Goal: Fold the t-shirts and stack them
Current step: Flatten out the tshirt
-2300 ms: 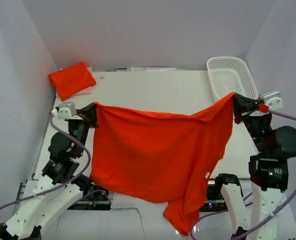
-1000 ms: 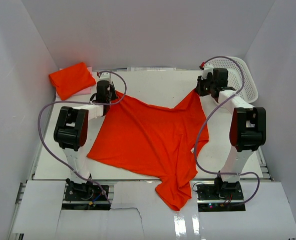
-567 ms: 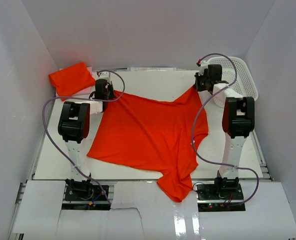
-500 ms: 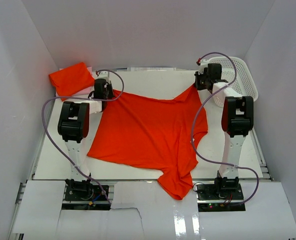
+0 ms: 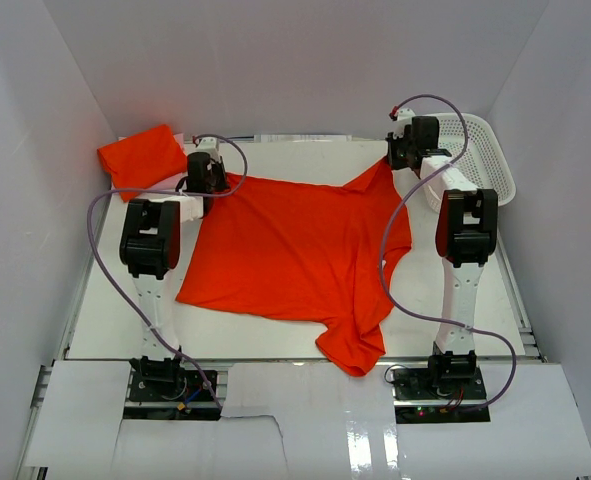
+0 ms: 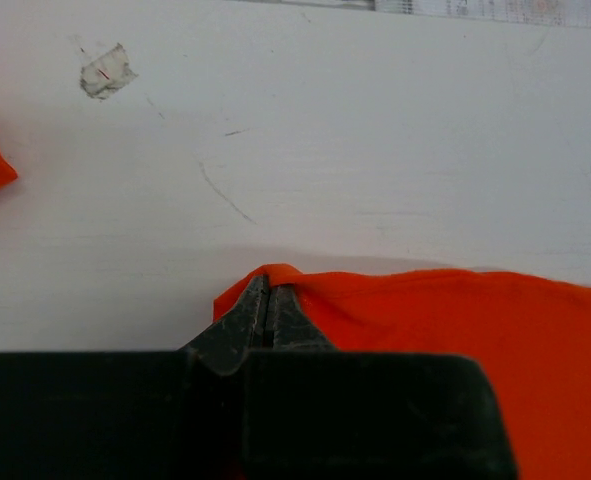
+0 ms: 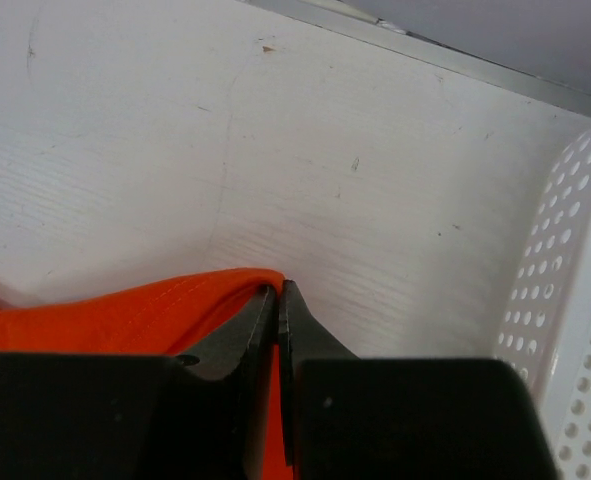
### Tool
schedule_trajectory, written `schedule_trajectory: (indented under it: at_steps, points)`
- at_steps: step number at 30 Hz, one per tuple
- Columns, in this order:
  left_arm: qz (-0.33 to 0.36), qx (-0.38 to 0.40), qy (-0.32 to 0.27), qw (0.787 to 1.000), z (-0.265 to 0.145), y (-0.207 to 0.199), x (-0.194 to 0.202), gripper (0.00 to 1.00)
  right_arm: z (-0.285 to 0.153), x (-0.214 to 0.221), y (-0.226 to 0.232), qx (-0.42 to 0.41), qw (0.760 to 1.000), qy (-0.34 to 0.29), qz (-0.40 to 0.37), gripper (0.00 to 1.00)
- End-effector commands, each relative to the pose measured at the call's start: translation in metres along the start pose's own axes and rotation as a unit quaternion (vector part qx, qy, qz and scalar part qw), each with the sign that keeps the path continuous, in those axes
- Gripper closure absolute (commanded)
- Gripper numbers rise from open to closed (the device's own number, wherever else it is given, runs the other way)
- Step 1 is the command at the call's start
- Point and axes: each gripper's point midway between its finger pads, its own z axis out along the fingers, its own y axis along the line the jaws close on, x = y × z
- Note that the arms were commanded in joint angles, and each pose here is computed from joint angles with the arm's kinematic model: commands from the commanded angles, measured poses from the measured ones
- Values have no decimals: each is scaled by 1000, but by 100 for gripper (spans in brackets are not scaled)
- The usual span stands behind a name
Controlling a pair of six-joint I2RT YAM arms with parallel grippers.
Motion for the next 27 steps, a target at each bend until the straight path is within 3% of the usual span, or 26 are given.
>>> schedule_trajectory:
  at_steps: [1, 27]
  points:
    - [5, 26, -18, 1000, 4, -9, -18, 100, 0, -20, 0, 7, 1000, -20, -22, 92]
    - [21, 13, -65, 998, 1, -7, -66, 100, -15, -41, 3, 5, 998, -39, -48, 92]
